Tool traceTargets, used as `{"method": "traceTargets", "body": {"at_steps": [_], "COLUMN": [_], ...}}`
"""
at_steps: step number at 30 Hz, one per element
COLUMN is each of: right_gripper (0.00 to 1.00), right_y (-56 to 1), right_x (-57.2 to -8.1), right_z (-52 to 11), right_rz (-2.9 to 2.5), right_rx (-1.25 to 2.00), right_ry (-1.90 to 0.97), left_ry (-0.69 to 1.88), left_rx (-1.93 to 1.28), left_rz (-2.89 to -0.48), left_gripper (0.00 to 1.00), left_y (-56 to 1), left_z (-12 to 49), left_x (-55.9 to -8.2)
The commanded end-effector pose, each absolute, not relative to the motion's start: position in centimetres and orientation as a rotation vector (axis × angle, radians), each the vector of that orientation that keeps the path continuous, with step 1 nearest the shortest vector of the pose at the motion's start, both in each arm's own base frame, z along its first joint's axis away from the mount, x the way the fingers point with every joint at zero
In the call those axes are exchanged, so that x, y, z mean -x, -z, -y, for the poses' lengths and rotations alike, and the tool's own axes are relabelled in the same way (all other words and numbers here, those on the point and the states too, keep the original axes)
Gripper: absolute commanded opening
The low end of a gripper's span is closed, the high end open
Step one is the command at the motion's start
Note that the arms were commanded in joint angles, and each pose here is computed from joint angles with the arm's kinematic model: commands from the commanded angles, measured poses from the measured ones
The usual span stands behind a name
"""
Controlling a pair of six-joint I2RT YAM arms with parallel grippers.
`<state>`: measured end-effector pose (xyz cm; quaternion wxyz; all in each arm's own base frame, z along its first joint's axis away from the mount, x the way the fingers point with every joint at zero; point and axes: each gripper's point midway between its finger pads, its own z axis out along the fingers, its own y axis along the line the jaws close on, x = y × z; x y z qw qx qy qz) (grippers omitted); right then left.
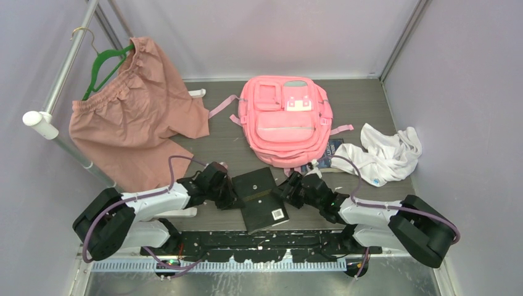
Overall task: Pack the student bag
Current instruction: Adjust the book at the center of the board, then pick up the book from the center of the board.
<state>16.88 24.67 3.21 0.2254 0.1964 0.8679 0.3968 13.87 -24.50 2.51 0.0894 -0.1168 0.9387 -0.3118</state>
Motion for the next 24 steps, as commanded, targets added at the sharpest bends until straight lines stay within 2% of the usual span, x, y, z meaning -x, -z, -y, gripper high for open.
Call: {"method": "traceTargets", "body": {"at_steps": [1,5,9,17,24], "right_gripper": [0.61,0.6,0.6,0.61,0.6], "right_y": [-5.4,-9.3,-12.0,-11.6,-15.7], "right_x": [-11.6,-10.6,-9.4,-7.9,-6.7], "right_z": [-28.6,-30.6,-31.5,-30.9,-31.5], "right_rz": [-2.508,-2.42,-2.383,-2.433,-2.246], "right_rx": [-0.299,-0.112,0.036,0.084,0.139], "right_ry": [-1.475,-1.696,-1.82,-1.859,-2.156], "left_ry": [0.876,0.887,1.037,1.32,1.234], "left_rx": [0.275,0.224,0.149,0.014,-0.035], "left_rz": [-2.746,-2.767,-2.729,-2.527,-2.558], "left_gripper": [0.0,0.0,0.0,0.0,0.0], "left_y": [-2.3,-1.2,-1.7,-5.8,-5.6], "left_z": [25.1,25.3,27.0,30.2,30.1], "left_x": [-15.0,-14.8,-15.0,-16.3,-16.9]}}
